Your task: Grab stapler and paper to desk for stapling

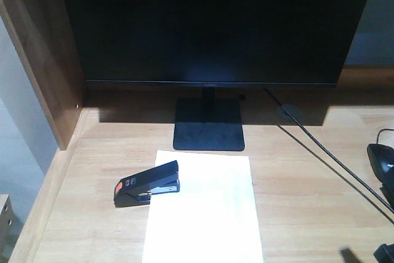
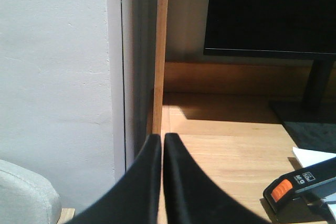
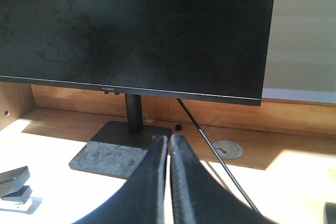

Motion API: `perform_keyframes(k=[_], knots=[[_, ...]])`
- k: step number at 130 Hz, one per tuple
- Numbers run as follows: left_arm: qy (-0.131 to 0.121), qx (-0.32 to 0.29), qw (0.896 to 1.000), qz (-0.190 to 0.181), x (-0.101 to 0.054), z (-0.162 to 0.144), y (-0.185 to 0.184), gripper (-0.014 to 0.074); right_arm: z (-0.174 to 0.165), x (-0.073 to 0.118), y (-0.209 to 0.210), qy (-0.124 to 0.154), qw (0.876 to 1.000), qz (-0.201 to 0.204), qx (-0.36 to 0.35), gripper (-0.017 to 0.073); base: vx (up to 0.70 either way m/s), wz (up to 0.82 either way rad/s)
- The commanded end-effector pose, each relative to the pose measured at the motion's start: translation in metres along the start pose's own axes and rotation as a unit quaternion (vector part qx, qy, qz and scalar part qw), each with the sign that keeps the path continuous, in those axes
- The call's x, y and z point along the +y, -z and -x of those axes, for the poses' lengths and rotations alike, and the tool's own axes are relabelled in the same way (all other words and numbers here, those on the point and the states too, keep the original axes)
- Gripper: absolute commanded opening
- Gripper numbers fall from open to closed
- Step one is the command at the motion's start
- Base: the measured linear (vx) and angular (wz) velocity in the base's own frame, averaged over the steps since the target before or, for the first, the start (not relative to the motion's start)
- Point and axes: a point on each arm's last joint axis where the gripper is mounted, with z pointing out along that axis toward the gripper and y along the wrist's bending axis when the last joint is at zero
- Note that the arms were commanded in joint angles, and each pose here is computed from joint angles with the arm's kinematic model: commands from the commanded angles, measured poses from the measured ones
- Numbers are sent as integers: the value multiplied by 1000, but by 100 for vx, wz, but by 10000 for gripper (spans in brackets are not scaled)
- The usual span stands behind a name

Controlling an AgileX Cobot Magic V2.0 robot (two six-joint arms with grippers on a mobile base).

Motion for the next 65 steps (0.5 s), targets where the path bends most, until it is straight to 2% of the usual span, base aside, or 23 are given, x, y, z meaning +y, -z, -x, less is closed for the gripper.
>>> perform_keyframes(k=[1, 65], knots=[[9, -42, 999, -1, 0, 4, 1, -6, 9, -2, 0, 28, 999, -10, -11, -6, 0, 0], [8, -42, 999, -1, 0, 4, 1, -6, 10, -3, 0, 25, 999, -17, -13, -6, 0, 0]])
